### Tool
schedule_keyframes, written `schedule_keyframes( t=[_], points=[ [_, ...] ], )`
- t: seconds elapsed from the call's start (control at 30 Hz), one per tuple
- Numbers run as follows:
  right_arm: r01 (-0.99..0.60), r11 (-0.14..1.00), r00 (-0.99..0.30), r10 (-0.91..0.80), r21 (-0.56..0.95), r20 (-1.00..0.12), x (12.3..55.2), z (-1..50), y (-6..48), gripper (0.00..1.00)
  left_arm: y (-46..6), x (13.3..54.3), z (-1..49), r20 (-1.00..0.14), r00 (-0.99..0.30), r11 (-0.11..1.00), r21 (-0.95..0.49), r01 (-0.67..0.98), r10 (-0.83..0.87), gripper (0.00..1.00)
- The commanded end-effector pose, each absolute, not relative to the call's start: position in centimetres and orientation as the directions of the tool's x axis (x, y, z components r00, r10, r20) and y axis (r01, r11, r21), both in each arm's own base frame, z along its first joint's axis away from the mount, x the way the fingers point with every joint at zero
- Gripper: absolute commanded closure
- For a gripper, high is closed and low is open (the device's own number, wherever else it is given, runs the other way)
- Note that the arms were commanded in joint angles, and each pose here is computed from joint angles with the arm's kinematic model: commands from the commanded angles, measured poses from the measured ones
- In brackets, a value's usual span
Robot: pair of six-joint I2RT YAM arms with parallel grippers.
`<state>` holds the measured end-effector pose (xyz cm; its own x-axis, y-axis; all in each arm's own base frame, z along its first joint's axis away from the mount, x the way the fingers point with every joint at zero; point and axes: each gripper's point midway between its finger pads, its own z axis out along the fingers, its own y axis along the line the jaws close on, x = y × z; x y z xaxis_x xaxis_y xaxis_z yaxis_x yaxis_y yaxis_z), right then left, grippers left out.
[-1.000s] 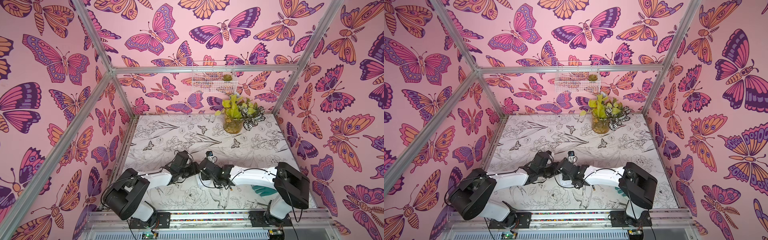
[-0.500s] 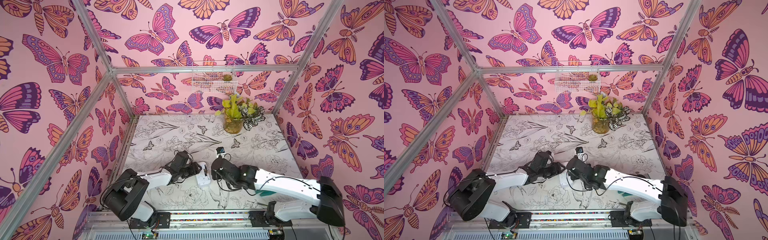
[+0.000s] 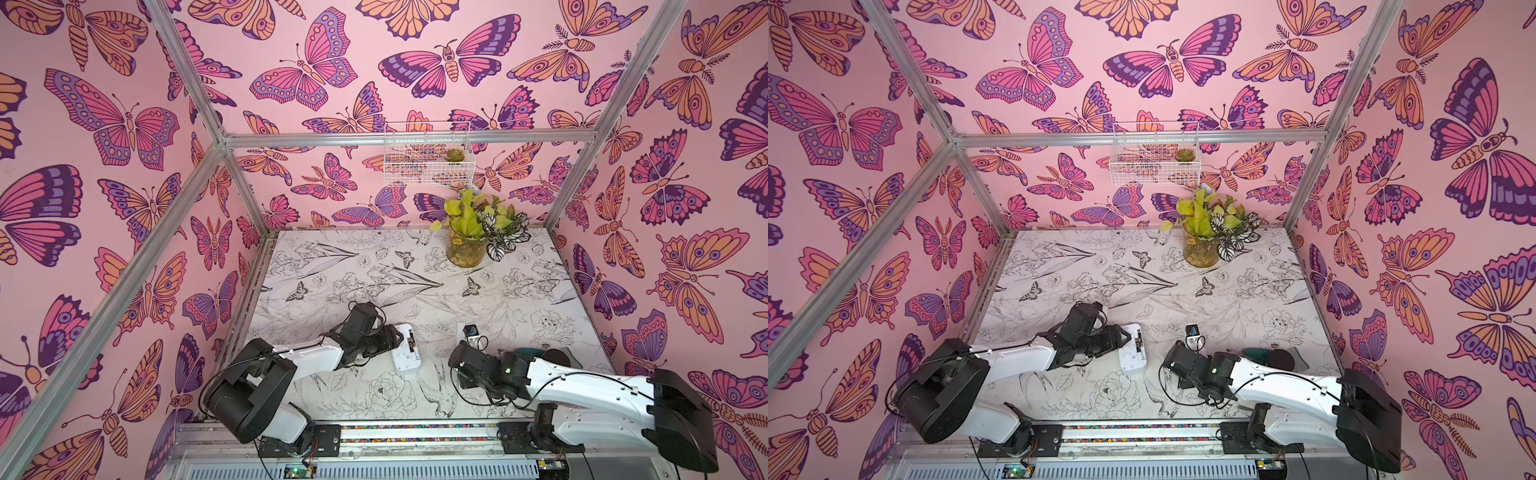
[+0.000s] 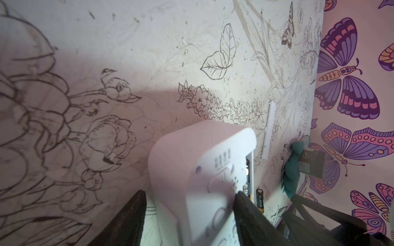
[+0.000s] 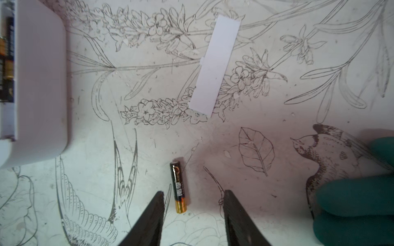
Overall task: Insert the battery into the alarm
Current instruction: Pick up the battery at the center of the board.
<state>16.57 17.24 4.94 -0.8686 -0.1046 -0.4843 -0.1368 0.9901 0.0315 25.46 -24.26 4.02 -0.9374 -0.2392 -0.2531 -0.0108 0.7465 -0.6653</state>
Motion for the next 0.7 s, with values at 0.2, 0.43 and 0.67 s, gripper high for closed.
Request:
schedule_keyframes(
  t=[0.2, 0.43, 0.67],
  points=[
    [-0.145, 0.989, -0.902, -0.123, 0.022, -0.415, 16.1, 2.1, 18.0, 0.66, -23.1, 23.5, 2.0, -0.196, -0.959, 0.791, -0.610, -0.045, -0.206, 0.33],
    [-0.147, 0.989, -0.924, -0.129, 0.022, -0.361, 15.3, 0.9, 18.0, 0.77, -23.3, 23.6, 1.9, -0.193, -0.960, 0.792, -0.609, -0.046, -0.204, 0.33],
    [-0.153, 0.988, -0.942, -0.142, 0.012, -0.304, 14.4, -0.2, 17.9, 0.88, -23.3, 23.4, 1.8, -0.189, -0.961, 0.793, -0.608, -0.048, -0.203, 0.33]
  ],
)
